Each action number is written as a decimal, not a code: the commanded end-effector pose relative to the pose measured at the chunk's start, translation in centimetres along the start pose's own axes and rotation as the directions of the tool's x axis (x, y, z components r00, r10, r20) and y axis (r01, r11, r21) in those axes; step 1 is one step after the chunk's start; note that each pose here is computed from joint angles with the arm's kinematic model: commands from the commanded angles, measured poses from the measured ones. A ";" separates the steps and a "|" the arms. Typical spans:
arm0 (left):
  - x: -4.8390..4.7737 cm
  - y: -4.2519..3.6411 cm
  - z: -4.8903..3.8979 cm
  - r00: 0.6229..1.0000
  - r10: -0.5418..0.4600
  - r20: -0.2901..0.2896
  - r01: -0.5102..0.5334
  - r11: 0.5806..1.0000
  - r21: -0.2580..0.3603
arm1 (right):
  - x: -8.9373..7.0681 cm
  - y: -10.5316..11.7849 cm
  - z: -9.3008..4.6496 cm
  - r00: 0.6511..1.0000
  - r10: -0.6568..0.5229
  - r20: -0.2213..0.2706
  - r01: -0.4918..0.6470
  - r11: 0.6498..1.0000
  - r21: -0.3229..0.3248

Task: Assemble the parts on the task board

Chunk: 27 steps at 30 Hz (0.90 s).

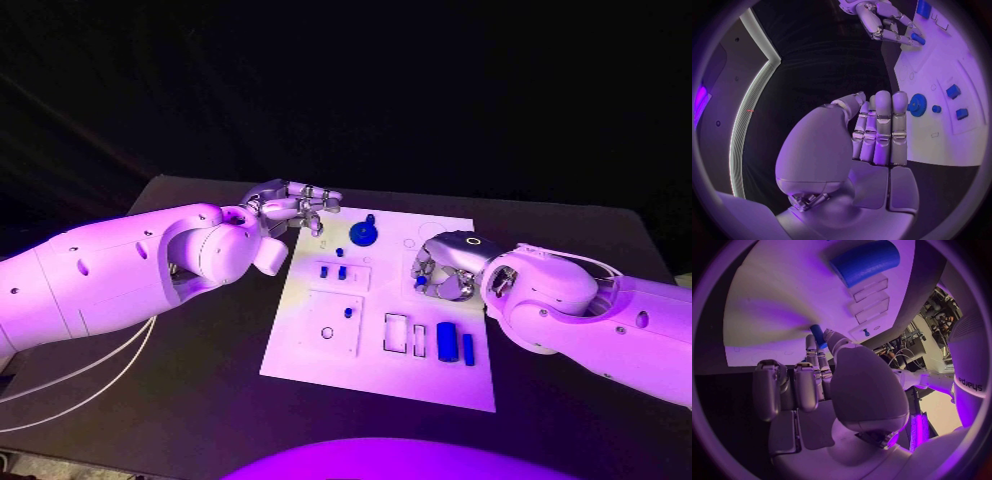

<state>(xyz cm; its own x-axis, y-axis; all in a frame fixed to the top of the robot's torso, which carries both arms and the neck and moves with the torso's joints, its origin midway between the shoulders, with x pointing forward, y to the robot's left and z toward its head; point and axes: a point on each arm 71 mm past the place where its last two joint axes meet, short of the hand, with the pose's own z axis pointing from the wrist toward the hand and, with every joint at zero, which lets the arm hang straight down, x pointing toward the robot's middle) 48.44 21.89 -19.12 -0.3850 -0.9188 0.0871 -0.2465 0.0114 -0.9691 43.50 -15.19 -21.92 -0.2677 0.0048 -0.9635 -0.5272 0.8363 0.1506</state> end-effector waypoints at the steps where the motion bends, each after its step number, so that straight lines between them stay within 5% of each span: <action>1: 0.23 -0.12 0.00 1.000 -0.008 -0.017 0.008 1.000 0.006 | 0.3 0.1 0.0 1.000 -0.015 -0.009 0.015 1.000 -0.010; 10: 0.22 -0.11 0.00 1.000 -0.008 -0.018 0.008 1.000 0.005 | 0.2 0.0 0.0 1.000 -0.028 0.007 0.028 1.000 -0.008; 27: 0.22 -0.09 0.05 1.000 -0.008 -0.019 0.008 1.000 0.002 | -1.4 1.2 -1.2 0.993 0.008 0.115 -0.001 0.998 -0.065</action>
<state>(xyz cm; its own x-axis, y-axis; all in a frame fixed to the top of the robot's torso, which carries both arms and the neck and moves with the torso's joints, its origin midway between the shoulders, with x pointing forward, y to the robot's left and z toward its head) 48.45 21.90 -19.13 -0.3848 -0.9188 0.0879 -0.2479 0.0112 -0.9687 42.48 -15.15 -20.72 -0.2150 0.0450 -0.9756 -0.5547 0.8165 0.1599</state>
